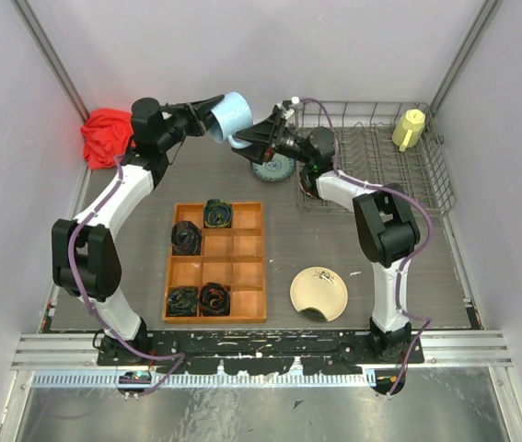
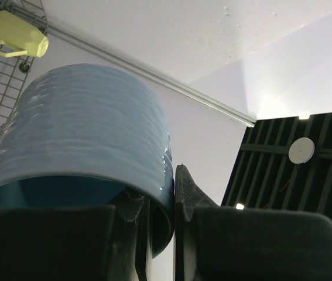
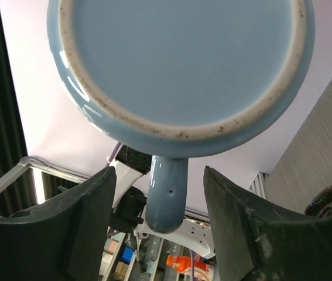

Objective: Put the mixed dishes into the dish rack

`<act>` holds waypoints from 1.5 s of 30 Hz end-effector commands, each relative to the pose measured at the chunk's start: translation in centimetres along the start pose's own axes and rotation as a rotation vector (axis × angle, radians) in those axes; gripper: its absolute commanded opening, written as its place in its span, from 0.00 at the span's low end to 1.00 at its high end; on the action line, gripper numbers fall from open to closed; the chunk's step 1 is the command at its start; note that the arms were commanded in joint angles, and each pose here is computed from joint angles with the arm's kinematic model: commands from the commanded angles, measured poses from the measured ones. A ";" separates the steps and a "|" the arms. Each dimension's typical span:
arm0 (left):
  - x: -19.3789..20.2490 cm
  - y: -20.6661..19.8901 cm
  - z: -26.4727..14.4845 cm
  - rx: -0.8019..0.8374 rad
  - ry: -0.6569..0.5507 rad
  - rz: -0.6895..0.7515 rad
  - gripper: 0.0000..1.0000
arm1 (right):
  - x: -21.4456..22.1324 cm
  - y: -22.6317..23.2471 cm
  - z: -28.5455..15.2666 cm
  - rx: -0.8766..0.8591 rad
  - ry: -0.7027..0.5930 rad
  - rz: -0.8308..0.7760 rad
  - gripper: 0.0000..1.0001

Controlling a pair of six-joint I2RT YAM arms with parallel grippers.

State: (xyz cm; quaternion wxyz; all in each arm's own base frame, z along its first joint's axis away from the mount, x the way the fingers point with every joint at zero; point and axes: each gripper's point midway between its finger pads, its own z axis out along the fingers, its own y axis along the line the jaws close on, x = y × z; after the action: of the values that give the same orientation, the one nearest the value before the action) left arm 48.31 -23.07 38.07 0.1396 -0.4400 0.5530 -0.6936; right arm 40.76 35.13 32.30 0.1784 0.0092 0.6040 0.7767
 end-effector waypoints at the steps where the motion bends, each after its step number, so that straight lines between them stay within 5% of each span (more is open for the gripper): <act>1: 3.5 -4.5 -1.3 0.148 0.091 0.072 0.00 | 0.1 3.6 0.8 -0.124 0.011 -0.033 0.64; 12: 3.7 -2.2 -1.4 0.107 0.096 0.076 0.00 | -0.2 4.3 1.0 -0.171 0.005 0.013 0.52; 35: 5.5 -0.8 -0.9 0.026 0.157 0.147 0.00 | 1.1 3.2 2.0 -0.143 0.039 0.048 0.46; 45: 5.6 0.1 -0.5 0.008 0.172 0.143 0.00 | 2.1 2.5 2.9 -0.142 0.055 0.081 0.14</act>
State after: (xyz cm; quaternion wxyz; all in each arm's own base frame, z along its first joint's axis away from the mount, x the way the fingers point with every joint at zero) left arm 47.39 -24.31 36.74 0.1469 -0.4134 0.5853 -0.6818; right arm 40.49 36.70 31.12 0.1184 0.0286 0.5888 0.7991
